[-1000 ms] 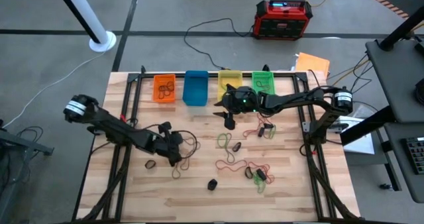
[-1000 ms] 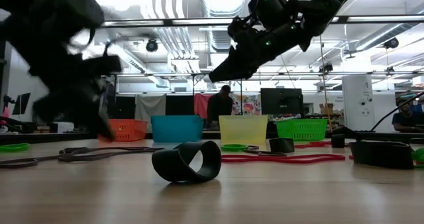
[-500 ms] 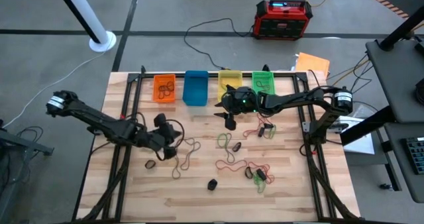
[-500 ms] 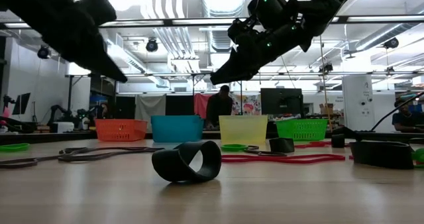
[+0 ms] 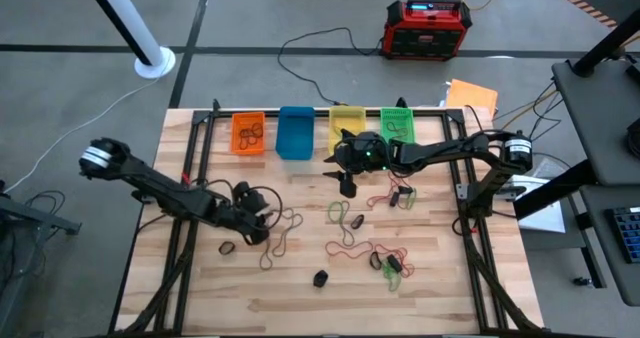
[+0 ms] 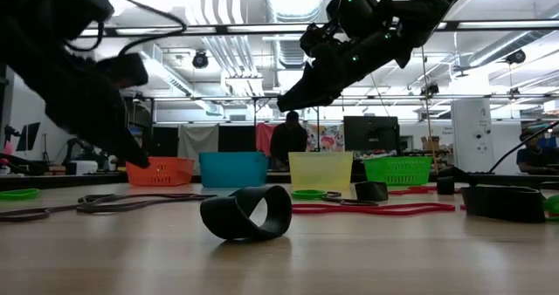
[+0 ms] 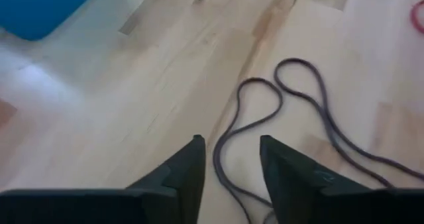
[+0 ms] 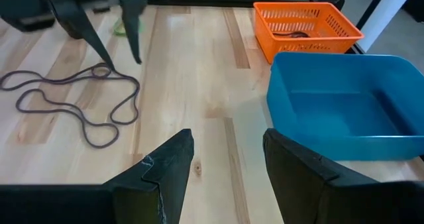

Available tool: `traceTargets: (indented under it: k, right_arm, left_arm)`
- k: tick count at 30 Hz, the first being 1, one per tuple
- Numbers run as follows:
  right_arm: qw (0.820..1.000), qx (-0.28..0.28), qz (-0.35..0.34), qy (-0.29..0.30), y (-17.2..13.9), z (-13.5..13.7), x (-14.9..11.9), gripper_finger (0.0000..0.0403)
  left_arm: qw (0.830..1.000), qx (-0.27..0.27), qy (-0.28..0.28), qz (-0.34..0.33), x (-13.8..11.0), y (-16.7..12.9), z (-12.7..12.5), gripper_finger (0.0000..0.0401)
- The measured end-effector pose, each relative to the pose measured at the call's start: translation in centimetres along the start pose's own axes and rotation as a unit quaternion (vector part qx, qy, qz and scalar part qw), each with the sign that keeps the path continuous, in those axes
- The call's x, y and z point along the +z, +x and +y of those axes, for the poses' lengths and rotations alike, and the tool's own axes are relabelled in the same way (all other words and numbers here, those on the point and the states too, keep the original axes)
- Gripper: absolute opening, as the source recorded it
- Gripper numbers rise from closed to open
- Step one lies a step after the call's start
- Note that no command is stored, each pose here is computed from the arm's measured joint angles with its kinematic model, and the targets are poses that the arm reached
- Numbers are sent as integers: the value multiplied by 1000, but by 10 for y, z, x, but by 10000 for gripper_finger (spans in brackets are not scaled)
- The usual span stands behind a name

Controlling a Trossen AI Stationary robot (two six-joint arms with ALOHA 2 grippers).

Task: Sort rubber bands into baskets
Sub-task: Put the violet rubber band into the orange bin

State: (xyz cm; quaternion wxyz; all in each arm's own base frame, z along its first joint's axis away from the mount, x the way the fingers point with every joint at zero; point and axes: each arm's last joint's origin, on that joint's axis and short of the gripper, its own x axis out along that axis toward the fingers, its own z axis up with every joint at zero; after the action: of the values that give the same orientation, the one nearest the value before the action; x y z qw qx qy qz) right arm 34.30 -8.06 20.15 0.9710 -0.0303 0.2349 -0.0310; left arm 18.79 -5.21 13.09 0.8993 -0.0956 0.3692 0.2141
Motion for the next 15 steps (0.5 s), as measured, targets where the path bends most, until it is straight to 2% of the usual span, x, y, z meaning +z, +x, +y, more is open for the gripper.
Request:
traceTargets:
  k: [4, 9, 12, 15]
  right_arm:
    - [1000, 0, 0, -1, 0, 0, 0, 178]
    - [1000, 0, 0, -1, 0, 0, 0, 178]
    - [1000, 0, 0, -1, 0, 0, 0, 178]
    - [1000, 0, 0, -1, 0, 0, 0, 178]
  left_arm:
    - [1000, 17, 11, 4, -8, 14, -2, 149]
    - [999, 43, 21, 20, -19, 29, -4, 143]
    - [998, 60, 20, 27, -25, 36, -4, 121]
    - [997, 72, 13, 24, -29, 41, -4, 77]
